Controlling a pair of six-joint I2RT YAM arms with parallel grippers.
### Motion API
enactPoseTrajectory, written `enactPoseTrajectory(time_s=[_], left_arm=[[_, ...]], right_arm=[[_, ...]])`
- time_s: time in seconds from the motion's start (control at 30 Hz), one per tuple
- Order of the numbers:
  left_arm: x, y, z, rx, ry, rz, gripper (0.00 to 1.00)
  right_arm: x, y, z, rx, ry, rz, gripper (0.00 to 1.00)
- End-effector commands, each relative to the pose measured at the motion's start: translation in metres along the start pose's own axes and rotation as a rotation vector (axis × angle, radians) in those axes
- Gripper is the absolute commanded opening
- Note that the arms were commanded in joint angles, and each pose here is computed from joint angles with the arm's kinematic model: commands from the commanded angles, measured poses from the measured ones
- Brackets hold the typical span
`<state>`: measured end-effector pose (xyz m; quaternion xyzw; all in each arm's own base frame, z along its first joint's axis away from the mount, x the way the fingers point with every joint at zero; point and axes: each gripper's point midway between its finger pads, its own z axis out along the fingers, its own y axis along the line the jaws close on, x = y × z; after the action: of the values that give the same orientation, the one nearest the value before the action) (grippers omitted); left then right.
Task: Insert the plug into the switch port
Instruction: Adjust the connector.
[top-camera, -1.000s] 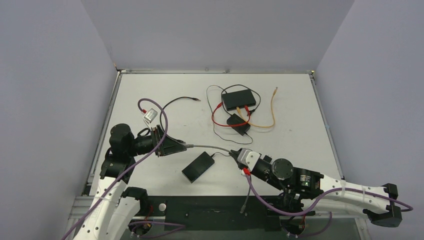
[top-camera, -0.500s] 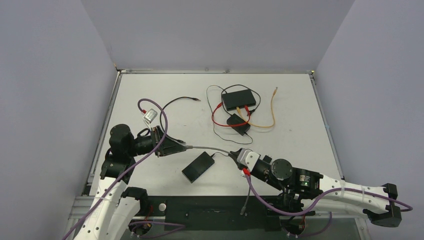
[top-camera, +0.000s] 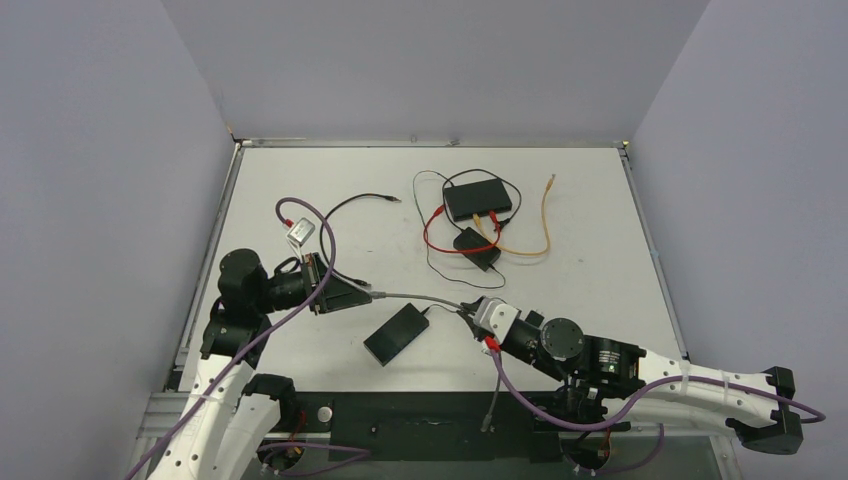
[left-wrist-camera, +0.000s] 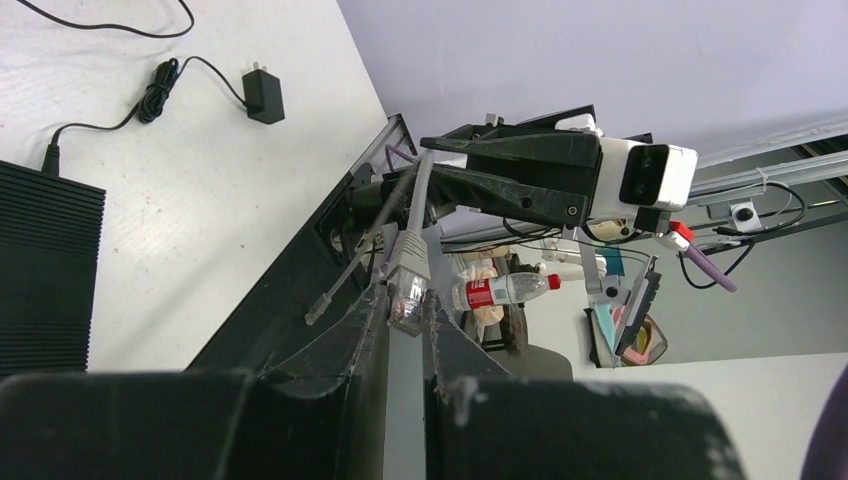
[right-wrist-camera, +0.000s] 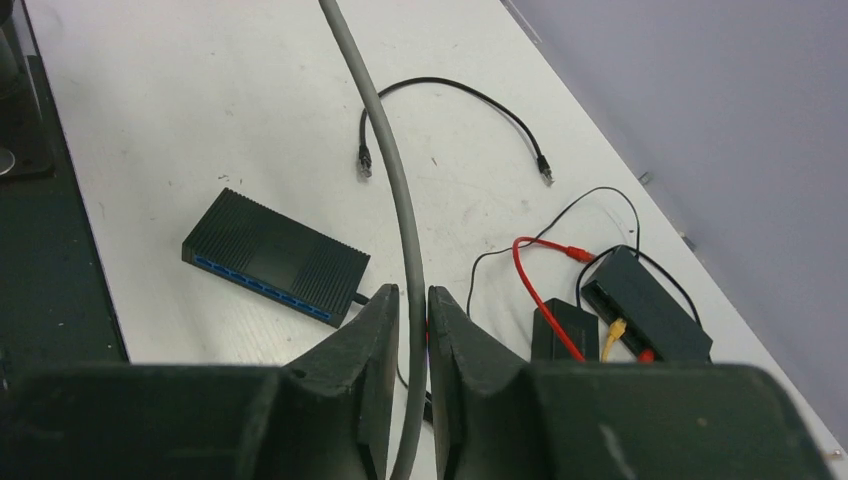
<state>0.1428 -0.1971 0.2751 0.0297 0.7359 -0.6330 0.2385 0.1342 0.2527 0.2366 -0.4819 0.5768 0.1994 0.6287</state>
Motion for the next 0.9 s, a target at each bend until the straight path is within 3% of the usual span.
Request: enactPoseTrajectory(time_s=[0.0, 0.47, 0.87], left_arm=[[-0.001, -0.006, -0.002, 0.031, -0.002, 0.083, 0.00], [0.018, -0.010, -0.003, 0.002, 0.069, 0.237, 0.00], [0.048, -0.021, -0.006, 0.021, 0.174, 0.438, 0.00]], right_arm=[[-0.013, 0.002, 0.000, -0.017, -0.028, 0.025, 0.17], [-0.064, 0.033, 0.011, -0.249, -0.116, -0.016, 0.45], [-0.099, 0.069, 0.022, -0.528, -0.196, 0.057, 0.48]])
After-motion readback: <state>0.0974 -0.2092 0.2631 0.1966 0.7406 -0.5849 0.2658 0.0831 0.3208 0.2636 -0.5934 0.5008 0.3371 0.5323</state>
